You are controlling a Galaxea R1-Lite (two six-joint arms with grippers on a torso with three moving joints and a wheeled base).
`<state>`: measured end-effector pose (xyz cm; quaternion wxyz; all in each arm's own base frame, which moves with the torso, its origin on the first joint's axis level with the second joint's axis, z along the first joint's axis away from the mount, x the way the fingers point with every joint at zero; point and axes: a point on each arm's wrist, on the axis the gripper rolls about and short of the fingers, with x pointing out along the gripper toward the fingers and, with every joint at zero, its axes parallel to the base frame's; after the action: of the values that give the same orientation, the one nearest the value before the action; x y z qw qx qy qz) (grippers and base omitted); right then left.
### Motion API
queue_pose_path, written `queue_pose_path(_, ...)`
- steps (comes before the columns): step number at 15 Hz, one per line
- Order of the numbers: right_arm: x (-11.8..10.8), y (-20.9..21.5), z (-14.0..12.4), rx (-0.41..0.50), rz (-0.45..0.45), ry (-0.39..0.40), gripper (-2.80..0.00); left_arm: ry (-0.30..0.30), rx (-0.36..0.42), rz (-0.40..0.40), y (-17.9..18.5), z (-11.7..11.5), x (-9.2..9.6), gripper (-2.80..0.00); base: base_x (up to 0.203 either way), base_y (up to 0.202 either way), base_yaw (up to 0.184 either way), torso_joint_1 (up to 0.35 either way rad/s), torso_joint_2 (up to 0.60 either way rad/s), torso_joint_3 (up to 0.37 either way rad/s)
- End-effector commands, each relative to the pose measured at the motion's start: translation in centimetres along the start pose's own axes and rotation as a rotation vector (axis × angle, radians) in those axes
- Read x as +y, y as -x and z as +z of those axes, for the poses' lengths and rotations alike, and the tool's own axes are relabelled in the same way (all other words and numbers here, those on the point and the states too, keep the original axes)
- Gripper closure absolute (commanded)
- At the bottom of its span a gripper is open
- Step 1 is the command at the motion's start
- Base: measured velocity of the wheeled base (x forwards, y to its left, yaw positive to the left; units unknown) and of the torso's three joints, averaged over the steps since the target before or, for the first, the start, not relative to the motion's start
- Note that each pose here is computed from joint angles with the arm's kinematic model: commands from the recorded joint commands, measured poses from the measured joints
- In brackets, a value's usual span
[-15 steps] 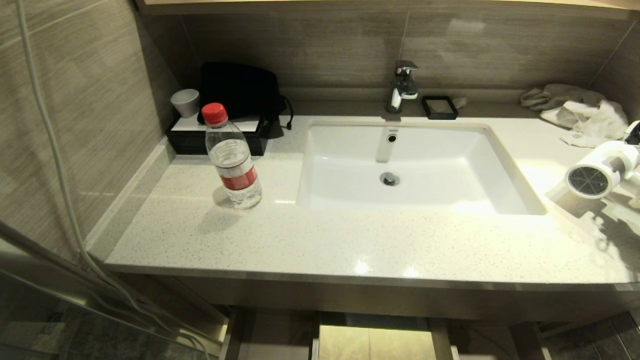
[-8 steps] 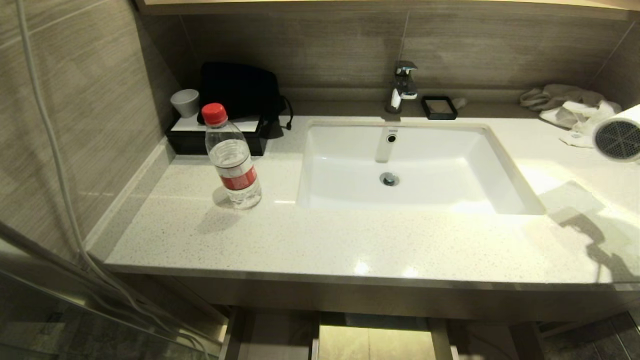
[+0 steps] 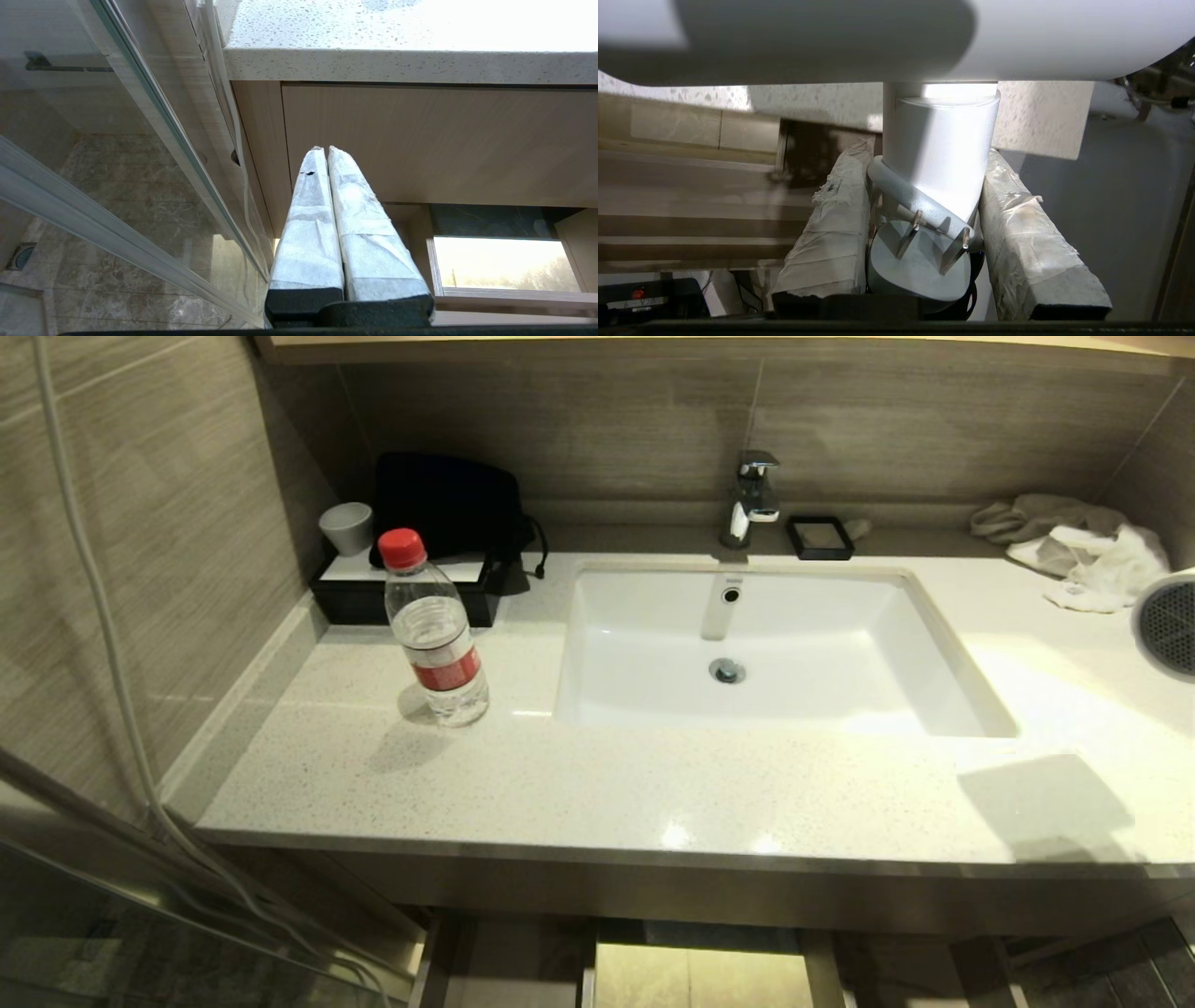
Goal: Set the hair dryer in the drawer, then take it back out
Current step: Put it into the drawer
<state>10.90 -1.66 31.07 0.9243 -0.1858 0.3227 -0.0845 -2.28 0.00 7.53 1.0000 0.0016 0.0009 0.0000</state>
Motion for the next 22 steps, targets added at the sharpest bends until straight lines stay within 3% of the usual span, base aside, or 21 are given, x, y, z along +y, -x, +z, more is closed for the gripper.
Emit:
queue_pose_path(1, 1.4, 0.8, -3.1, -0.002, 0.015, -0.016, 0.00, 0.000, 0.000, 0.000, 0.0, 0.0, 0.0, 0.00, 0.000, 0.000, 0.000, 0.000, 0.00, 0.000)
queue_pose_path(4, 2.5, 0.1, -5.3, -0.012, 0.017, -0.082, 0.00, 0.000, 0.000, 0.000, 0.0, 0.0, 0.0, 0.00, 0.000, 0.000, 0.000, 0.000, 0.00, 0.000)
queue_pose_path(9, 3.6, 0.2, -8.4, -0.075, 0.002, -0.095, 0.00, 0.000, 0.000, 0.000, 0.0, 0.0, 0.0, 0.00, 0.000, 0.000, 0.000, -0.028, 0.03, -0.003)
queue_pose_path(22, 5.9, 0.2, -15.2, -0.076, -0.015, -0.076, 0.00, 0.000, 0.000, 0.000, 0.0, 0.0, 0.0, 0.00, 0.000, 0.000, 0.000, -0.352, 0.24, -0.112)
